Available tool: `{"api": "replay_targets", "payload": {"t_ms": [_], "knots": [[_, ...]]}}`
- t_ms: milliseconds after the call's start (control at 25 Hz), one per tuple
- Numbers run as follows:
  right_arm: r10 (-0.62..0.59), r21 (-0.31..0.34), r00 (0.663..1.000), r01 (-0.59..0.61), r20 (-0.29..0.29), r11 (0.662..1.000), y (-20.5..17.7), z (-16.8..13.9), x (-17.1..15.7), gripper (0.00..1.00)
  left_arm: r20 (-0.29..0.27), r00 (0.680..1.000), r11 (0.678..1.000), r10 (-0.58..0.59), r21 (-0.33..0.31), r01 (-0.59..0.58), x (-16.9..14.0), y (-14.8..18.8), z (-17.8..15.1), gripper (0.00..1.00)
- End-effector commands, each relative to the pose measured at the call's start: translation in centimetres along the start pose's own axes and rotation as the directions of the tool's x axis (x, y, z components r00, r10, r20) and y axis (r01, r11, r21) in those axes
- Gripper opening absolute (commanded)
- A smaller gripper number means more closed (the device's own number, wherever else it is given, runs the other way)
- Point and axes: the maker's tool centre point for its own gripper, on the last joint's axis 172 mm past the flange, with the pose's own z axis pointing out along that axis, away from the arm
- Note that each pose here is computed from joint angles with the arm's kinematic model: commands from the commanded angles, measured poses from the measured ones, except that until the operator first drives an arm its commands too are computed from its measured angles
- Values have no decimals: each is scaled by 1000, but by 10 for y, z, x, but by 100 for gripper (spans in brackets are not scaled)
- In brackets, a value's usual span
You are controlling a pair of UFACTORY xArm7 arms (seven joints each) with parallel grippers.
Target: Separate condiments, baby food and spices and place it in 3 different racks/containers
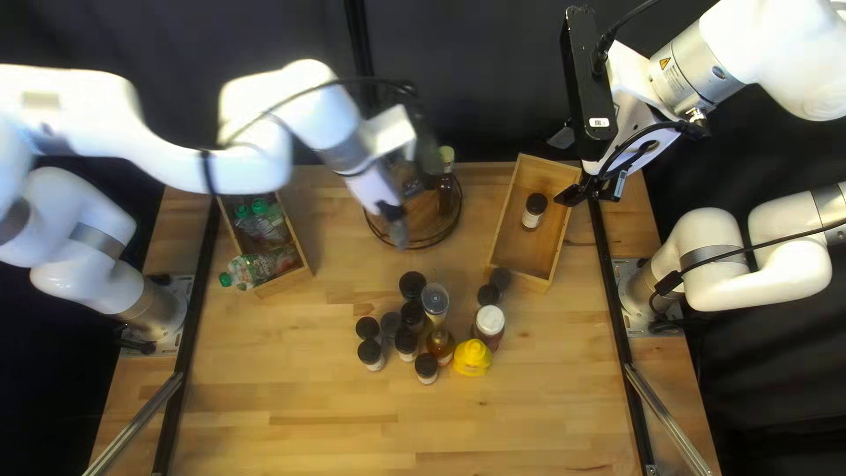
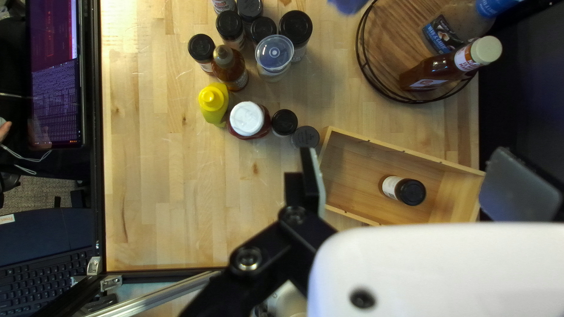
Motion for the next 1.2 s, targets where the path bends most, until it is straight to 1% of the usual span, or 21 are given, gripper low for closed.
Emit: {"api": "replay_targets", "payload": {"t_ms": [40, 200, 240, 440, 600, 720, 960, 1200], "knots": [[0, 0, 1000, 0, 0, 1000, 0, 0, 0, 100, -13, 997, 994, -75, 78, 76, -55, -23, -3, 0], [0, 0, 1000, 0, 0, 1000, 0, 0, 0, 100, -24, 985, 977, -170, 128, 171, -88, -38, 13, 0], [0, 0, 1000, 0, 0, 1000, 0, 0, 0, 100, -27, 979, 968, -204, 141, 206, -101, -44, 20, 0], [0, 0, 1000, 0, 0, 1000, 0, 0, 0, 100, -52, 950, 936, -307, 166, 311, -139, -54, 38, 0], [0, 0, 1000, 0, 0, 1000, 0, 0, 0, 100, -68, 936, 919, -344, 177, 351, -153, -58, 42, 0], [0, 0, 1000, 0, 0, 1000, 0, 0, 0, 100, -74, 929, 908, -361, 196, 369, -160, -66, 46, 0], [0, 0, 1000, 0, 0, 1000, 0, 0, 0, 100, -74, 916, 888, -394, 227, 400, -170, -89, 63, 0], [0, 0, 1000, 0, 0, 1000, 0, 0, 0, 100, -72, 907, 872, -416, 251, 420, -183, -102, 79, 0]]}}
